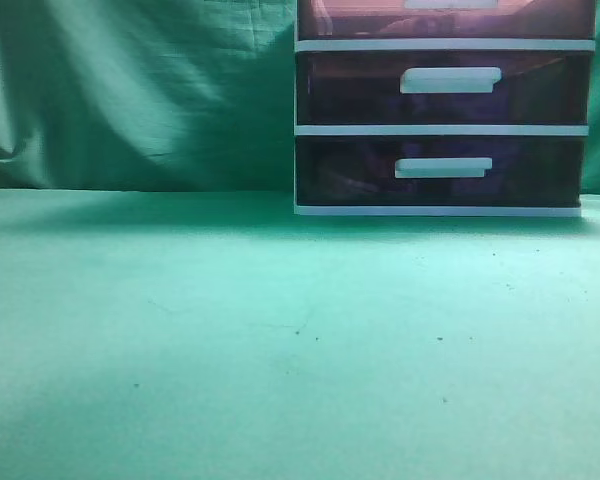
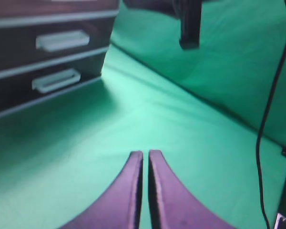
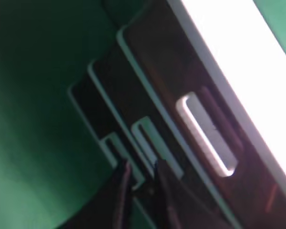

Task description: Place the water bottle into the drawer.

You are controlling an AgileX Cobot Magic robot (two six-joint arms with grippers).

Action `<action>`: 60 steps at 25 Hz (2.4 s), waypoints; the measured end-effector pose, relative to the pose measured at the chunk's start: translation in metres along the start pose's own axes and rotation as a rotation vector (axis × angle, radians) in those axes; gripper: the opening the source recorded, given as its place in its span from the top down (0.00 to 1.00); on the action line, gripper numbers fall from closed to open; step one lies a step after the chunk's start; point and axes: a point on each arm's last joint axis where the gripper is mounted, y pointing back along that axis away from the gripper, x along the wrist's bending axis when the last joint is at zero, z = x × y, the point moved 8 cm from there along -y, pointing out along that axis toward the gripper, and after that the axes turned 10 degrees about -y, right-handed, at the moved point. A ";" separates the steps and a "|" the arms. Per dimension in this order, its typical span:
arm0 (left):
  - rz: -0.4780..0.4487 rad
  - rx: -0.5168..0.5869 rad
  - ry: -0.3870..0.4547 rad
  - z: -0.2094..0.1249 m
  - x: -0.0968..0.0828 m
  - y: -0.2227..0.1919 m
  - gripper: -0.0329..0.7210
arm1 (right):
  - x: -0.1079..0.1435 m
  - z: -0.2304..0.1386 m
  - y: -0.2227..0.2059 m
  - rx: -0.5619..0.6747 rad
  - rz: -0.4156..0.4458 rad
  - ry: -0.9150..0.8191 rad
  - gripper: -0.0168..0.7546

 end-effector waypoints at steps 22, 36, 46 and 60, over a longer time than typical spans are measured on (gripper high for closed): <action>0.120 -0.329 -0.157 -0.052 -0.057 0.127 0.96 | 0.118 -0.082 0.189 -0.133 0.307 -0.543 0.98; 0.246 -0.327 -0.118 -0.097 -0.034 0.126 0.96 | 0.182 -0.164 0.204 -0.362 0.295 -0.616 0.98; 0.255 -0.330 -0.117 -0.097 -0.033 0.127 0.96 | 0.171 -0.175 0.189 -0.449 0.169 -0.630 0.98; 0.255 -0.330 -0.117 -0.097 -0.033 0.127 0.96 | 0.159 -0.187 0.180 -0.409 0.032 -0.446 0.98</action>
